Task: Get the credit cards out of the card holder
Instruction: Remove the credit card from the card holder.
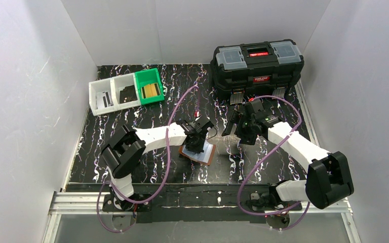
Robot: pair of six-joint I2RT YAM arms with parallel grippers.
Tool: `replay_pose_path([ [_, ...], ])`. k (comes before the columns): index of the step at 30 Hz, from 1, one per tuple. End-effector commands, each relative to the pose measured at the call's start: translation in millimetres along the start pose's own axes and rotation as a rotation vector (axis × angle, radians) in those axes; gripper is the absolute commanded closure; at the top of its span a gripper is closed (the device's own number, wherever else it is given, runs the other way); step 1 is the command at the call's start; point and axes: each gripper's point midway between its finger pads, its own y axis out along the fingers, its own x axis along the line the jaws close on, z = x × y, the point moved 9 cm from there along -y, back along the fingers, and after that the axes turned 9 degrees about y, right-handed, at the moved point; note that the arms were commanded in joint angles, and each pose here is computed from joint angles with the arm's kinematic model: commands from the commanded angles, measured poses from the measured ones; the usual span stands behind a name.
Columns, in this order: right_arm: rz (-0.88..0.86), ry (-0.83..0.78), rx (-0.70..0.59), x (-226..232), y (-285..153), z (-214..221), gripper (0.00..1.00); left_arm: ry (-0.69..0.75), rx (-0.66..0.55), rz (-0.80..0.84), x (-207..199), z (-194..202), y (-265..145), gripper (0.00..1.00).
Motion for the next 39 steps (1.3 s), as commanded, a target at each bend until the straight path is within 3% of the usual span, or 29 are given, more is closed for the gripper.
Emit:
replay_pose_path([
  [1,-0.037,-0.003,-0.006,4,-2,-2,0.02,-0.025,0.034,0.069,-1,1,5,1.0],
  [13,-0.204,-0.023,0.212,36,20,16,0.02,-0.28,0.001,0.323,13,-4,0,1.0],
  [19,-0.225,0.001,0.298,43,37,26,0.13,-0.429,0.003,0.405,24,0,4,1.0],
  [29,-0.237,0.028,0.367,44,49,36,0.46,-0.559,0.022,0.489,32,5,11,1.0],
  [39,-0.221,0.033,0.4,44,63,40,0.48,-0.577,0.03,0.494,35,7,11,1.0],
])
